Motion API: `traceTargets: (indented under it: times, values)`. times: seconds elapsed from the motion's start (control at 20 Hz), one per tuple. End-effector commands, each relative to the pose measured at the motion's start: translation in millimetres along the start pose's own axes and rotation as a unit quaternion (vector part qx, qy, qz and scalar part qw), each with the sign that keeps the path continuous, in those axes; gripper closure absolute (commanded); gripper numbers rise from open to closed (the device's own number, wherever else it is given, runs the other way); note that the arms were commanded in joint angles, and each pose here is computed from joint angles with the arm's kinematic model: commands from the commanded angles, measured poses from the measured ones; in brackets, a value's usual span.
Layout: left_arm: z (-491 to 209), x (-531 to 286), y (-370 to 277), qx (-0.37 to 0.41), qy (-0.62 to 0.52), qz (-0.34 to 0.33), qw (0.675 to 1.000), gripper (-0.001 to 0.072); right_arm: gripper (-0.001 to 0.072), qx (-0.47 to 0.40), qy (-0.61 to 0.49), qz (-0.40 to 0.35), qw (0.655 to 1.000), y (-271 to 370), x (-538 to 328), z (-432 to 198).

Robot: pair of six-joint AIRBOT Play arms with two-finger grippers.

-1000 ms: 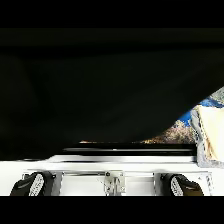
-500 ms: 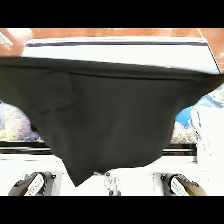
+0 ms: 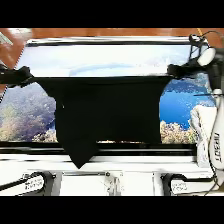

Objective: Fold the shirts.

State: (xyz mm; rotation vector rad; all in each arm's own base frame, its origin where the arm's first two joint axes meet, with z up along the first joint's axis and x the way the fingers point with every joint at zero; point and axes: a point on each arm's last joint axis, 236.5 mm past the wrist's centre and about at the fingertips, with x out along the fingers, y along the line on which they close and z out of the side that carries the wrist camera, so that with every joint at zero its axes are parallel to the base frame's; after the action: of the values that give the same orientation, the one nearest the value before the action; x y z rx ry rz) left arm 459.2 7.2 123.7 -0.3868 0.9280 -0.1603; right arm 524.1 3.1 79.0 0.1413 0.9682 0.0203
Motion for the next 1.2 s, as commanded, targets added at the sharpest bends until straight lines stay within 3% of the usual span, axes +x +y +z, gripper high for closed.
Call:
traceTargets:
  times: [0.0, 0.55, 0.8, 0.95, 1.15]
  values:
    - [21, 65, 28, -0.024, -0.041, 0.015, 0.999, 0.0666, 0.0655, 0.062, -0.109, 0.026, 0.992, 16, 55, 47]
    - [-21, 168, 43, -0.031, 0.023, 0.021, 0.999, 0.0666, 0.0654, 0.145, -0.03, 0.073, 0.986, 30, 145, -4]
    - [-79, 124, 54, 0.054, 0.195, 0.038, 0.979, 0.0667, 0.0655, 0.091, 0.136, 0.035, 0.986, 2, 100, -70]
    - [-113, 114, 59, 0.049, 0.263, 0.042, 0.963, 0.0666, 0.0655, 0.09, 0.246, 0.033, 0.965, -1, 86, -121]
    - [-136, 121, 59, 0.007, 0.292, 0.05, 0.955, 0.0666, 0.0655, 0.09, 0.289, 0.035, 0.952, 11, 100, -145]
